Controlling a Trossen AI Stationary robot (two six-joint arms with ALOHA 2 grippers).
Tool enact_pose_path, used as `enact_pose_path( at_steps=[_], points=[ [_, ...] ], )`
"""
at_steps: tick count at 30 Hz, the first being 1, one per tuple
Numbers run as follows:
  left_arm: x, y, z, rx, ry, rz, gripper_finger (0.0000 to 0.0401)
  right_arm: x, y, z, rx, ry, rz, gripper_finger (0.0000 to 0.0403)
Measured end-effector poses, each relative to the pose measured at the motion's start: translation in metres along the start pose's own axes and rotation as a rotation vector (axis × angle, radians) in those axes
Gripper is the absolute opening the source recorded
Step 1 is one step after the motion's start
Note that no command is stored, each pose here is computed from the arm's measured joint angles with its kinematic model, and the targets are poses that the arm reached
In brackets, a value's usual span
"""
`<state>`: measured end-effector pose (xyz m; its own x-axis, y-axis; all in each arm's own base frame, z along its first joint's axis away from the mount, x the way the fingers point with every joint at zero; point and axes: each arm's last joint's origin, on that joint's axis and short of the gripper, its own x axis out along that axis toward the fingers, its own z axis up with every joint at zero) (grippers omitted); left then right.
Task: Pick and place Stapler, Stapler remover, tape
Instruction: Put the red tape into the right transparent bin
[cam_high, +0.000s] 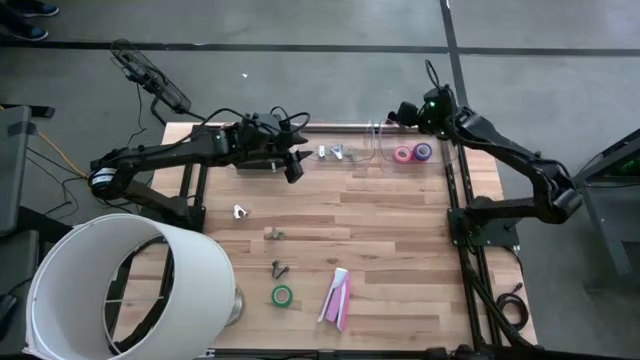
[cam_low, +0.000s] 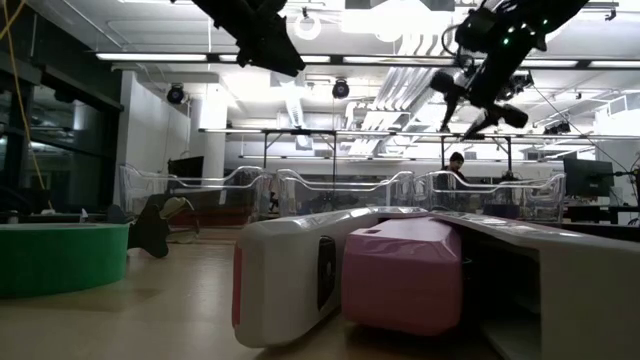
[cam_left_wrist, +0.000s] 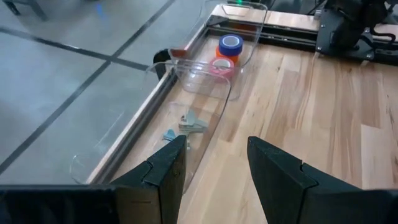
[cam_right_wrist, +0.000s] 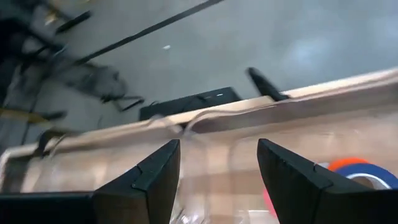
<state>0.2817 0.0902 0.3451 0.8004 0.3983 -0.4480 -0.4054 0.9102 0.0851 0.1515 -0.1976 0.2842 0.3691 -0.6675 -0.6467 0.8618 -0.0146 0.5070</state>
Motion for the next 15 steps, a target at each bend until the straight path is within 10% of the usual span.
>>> enact_pose_path(
  at_steps=[15],
  points=[
    [-0.010, 0.001, -0.007, -0.085, 0.082, 0.003, 0.0168, -0.050, 0.021, -0.014, -0.385, 0.077, 0.377, 0.0206]
  ],
)
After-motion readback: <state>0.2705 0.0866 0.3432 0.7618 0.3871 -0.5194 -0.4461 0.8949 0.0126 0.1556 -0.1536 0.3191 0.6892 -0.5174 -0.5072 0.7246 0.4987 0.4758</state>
